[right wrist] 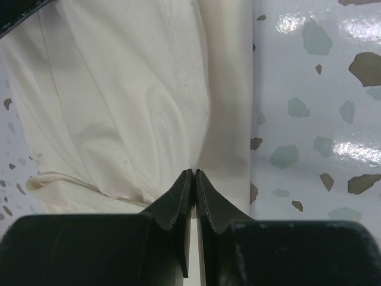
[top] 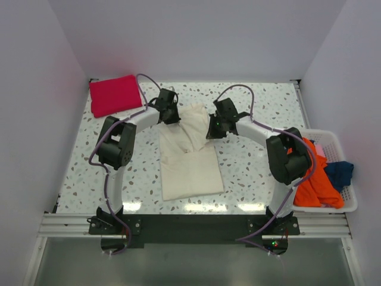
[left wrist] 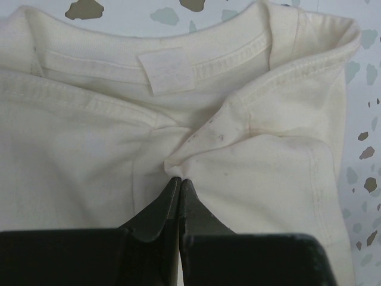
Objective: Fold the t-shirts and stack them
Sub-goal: Fold the tshirt
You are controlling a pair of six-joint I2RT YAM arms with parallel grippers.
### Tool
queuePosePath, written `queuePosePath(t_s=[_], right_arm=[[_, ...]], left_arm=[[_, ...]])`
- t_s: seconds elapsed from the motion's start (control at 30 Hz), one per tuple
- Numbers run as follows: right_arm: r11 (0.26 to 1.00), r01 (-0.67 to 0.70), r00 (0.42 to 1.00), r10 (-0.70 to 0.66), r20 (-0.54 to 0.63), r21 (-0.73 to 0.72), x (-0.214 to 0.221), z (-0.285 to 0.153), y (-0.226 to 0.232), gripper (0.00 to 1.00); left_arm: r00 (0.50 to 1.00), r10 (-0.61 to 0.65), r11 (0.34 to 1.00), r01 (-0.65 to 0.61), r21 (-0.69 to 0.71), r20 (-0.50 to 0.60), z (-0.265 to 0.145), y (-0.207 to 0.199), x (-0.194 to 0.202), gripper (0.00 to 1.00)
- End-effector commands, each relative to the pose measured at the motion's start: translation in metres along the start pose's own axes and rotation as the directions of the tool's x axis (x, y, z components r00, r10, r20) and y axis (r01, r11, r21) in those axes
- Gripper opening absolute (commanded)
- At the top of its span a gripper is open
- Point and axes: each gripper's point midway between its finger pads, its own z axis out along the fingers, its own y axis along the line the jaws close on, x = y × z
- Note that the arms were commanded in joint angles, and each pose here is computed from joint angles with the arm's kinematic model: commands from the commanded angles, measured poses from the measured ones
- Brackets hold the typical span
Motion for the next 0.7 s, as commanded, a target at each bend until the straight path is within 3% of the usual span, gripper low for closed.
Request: queuePosePath(t_s=[0.0,0.07,0.17,0.27,0.67], right_arm=[[0.997,0.039,0.997,-0.034,0.072,-0.064,-0.026,-0.016,0.026,0.08],[0.995,0.053,0.995,-0.046,0.084,-0.085,-0.029,-0.017,0.037,0.08],[0.99,0.077,0.993,-0.066,0.093,-0.12,-0.03,-0.016,0.056,0.07],[0.982,0.105,0.991,-0.091,0.096,-0.159,-0.029,-0.013,0.077,0.07],[0.93,0.218,0.976,-0.209,0.065,-0.294,0.01,0.007,0.153,0.07]], left_arm=[[0.998,-0.015,1.0,0.014,0.016,0.066,-0.007,0.001,-0.025,0.0],[0.998,-0.02,1.0,0.019,0.015,0.064,-0.007,0.004,-0.025,0.01],[0.996,-0.03,0.999,0.027,0.042,0.082,-0.015,0.003,-0.031,0.21],[0.994,-0.04,0.997,0.033,0.067,0.105,-0.026,0.002,-0.038,0.31],[0.976,-0.165,0.981,0.147,0.127,0.144,-0.077,0.012,-0.055,0.45]])
